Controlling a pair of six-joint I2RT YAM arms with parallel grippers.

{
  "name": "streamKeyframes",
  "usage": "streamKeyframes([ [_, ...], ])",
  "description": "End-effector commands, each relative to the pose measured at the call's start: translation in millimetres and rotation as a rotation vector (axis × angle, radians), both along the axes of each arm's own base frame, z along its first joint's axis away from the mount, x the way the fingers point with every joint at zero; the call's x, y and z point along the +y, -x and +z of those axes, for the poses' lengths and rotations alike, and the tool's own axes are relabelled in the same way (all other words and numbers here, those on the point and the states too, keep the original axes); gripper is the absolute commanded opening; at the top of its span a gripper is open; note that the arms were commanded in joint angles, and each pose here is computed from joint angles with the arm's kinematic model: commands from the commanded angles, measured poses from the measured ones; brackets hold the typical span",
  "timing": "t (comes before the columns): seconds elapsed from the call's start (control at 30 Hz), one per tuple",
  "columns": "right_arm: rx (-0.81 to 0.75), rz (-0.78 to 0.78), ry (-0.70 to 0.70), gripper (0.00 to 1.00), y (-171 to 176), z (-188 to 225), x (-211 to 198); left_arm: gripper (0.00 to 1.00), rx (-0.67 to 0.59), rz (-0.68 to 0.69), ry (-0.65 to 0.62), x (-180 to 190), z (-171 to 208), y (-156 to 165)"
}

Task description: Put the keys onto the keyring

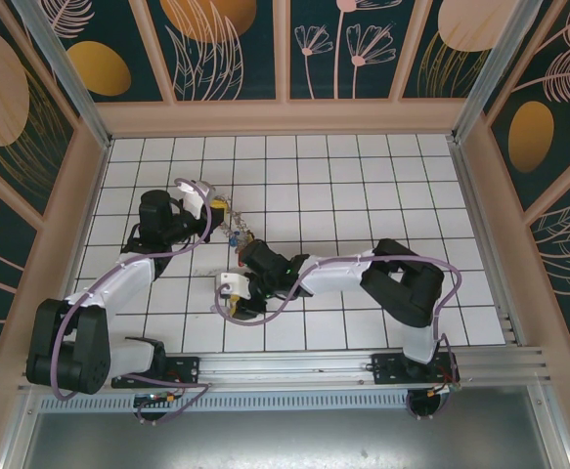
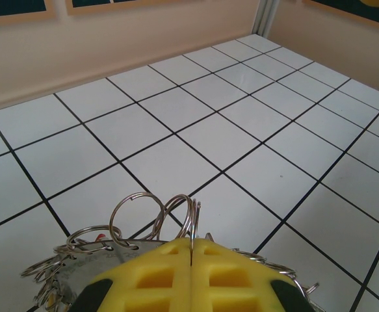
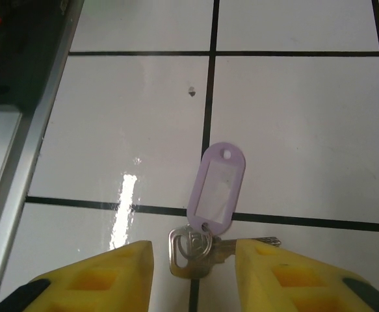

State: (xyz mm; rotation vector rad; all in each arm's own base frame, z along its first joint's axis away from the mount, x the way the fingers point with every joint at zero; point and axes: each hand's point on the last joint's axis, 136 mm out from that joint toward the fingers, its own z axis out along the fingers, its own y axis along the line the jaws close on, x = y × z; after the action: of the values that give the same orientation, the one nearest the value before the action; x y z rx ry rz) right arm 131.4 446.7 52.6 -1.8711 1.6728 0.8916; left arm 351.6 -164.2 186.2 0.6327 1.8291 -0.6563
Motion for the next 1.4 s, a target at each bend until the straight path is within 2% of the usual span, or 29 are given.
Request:
streamKeyframes([
  [0.0, 0.064, 0.007, 0.0, 0.41, 11.6, -3.9, 5.6, 0.0, -0.065, -0.016, 0.023, -1.1, 20.9, 0.1],
  [0.27, 0.026, -0.019, 0.083, 0.41, 19.1, -34.4, 9.2, 0.0, -0.063, -0.021, 0.027, -1.8, 21.4, 0.0],
  [0.43, -0.071, -0.042, 0.139, 0.38, 15.6, -47.2, -0.1, 0.0, -0.062, -0.02, 0.027, -1.6, 21.2, 0.2],
  [0.7, -0.196, -0.002, 0.133, 0.32, 6.4, -37.3, -22.5, 0.0, -0.063, -0.021, 0.029, -1.9, 22.1, 0.5],
  [0.83, -0.177, 0.052, 0.142, 0.3, 3.8, -30.2, -51.0, 0.0, -0.062, -0.023, 0.03, -2.2, 22.2, 1.0],
  [0.97, -0.146, 0.055, 0.098, 0.31, 2.3, -13.6, -76.5, 0.0, -0.064, -0.023, 0.032, -2.3, 23.0, 1.3],
  [1.13, -0.112, -0.06, -0.013, 0.36, -8.6, 12.9, -90.2, 0.0, -0.067, -0.025, 0.036, -2.6, 24.7, 1.3],
  [1.27, -0.12, -0.059, -0.002, 0.38, -9.2, 8.5, -97.6, 0.0, -0.071, -0.031, 0.035, -3.2, 25.4, 2.3],
  [1.37, -0.09, -0.075, -0.009, 0.39, -15.3, 11.2, -86.3, 0.0, -0.088, -0.03, 0.036, -2.7, 28.6, 3.0],
])
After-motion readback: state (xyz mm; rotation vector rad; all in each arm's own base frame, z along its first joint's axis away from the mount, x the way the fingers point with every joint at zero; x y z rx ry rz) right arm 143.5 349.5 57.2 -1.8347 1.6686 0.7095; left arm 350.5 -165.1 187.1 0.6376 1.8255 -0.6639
